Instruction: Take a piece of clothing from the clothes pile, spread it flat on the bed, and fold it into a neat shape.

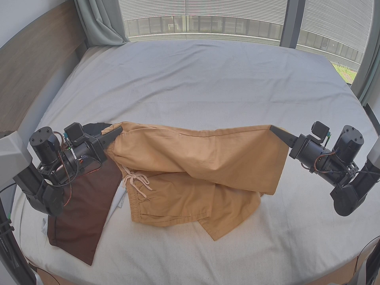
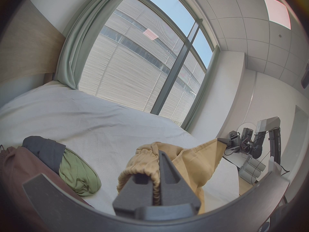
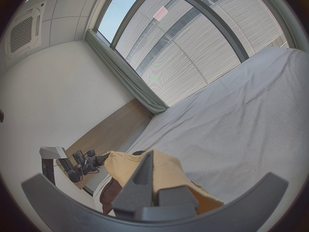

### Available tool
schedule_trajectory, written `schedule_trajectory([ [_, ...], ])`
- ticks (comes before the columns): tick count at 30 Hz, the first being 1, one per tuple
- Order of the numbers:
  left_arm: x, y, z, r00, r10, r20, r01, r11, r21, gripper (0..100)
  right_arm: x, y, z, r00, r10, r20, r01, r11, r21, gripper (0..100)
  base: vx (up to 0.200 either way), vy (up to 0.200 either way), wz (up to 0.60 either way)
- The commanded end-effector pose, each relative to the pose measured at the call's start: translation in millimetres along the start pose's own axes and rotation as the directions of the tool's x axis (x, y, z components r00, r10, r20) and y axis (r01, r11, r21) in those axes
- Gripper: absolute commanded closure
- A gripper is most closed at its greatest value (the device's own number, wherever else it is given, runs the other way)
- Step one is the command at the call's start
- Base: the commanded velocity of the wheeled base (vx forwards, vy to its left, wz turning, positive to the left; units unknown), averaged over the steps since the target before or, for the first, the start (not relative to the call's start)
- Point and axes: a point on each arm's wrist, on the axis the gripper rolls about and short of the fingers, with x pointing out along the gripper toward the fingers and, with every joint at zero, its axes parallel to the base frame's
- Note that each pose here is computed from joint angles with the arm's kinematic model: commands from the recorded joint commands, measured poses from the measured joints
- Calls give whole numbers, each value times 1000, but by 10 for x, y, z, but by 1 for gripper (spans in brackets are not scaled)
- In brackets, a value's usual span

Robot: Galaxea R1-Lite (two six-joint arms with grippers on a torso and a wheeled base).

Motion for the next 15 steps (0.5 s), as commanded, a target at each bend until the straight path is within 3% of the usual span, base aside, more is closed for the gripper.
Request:
schedule_trajectory([
  [1,3,22,-8,1000,6,0,-6,1000,-1,100,3,-5,12,1000,-1,5,1,1000,-3,100,0,0,0],
  [15,0,95,76,999,24,31,-24,1000,17,100,1,-50,75,1000,-13,28,14,1000,-16,100,0,0,0],
])
